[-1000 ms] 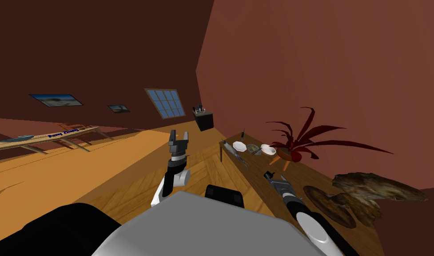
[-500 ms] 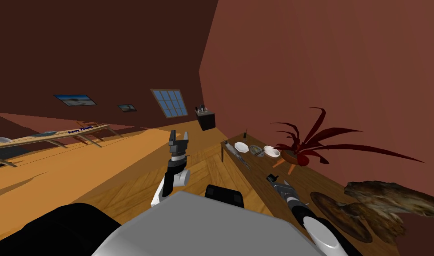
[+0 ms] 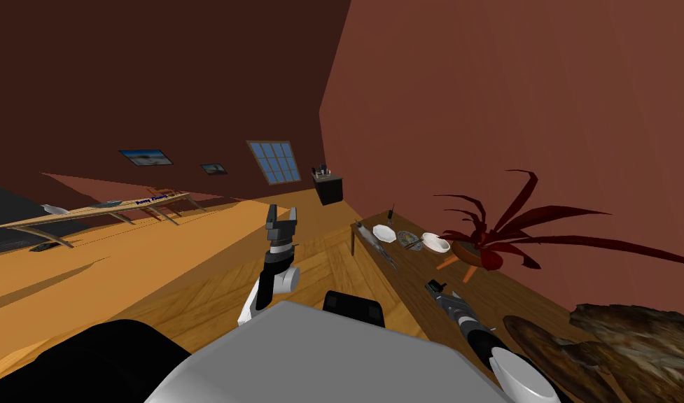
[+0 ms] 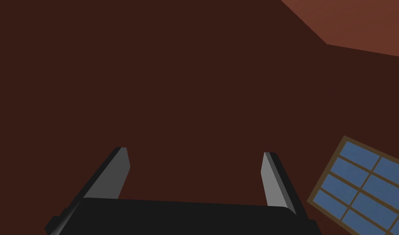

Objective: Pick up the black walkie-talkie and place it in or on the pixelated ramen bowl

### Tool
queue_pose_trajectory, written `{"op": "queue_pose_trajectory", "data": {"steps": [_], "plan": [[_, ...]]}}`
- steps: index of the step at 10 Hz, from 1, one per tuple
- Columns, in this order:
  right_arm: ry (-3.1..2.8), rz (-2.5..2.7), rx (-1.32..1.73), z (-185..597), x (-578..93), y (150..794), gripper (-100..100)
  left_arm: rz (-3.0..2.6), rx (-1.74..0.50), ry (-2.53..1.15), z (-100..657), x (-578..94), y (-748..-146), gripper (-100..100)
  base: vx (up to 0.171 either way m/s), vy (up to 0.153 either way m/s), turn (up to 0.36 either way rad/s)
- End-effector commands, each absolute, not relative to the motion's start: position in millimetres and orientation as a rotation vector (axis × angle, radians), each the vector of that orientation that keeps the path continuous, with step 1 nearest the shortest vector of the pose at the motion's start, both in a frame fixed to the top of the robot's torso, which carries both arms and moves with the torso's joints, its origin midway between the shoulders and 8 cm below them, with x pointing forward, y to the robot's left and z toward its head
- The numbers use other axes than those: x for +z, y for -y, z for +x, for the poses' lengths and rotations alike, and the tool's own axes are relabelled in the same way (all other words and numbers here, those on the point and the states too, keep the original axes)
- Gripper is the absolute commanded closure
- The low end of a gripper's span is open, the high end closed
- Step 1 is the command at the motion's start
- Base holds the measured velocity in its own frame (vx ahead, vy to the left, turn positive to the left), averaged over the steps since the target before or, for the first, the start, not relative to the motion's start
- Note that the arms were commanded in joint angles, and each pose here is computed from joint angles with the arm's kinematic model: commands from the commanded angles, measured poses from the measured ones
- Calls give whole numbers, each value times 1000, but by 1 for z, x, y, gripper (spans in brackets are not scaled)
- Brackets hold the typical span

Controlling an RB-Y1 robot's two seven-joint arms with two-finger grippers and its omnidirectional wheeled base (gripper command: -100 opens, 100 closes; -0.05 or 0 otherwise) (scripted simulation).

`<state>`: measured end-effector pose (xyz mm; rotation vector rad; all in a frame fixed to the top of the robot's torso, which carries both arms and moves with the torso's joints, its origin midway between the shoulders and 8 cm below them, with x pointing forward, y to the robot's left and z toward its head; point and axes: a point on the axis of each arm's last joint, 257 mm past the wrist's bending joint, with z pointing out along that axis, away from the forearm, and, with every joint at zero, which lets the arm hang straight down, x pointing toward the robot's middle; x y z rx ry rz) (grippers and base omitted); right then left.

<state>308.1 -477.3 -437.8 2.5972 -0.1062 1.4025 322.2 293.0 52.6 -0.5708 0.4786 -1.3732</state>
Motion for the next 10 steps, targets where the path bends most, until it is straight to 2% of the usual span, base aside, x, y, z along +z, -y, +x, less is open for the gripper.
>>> {"op": "queue_pose_trajectory", "data": {"steps": [1, 4, 10], "plan": [[97, 2595, 1390, 306, -439, 480, -100, -571, -1373, -479, 322, 53, -293, 0, 3, -3, -25], [181, 2613, 1410, 306, -439, 480, -100, -571, -1373, -479, 322, 53, -293, 0, 0, 0, 0], [386, 2689, 1362, 286, -457, 502, -100, -571, -1373, -479, 322, 53, -293, 0, 5, -1, 77]]}}
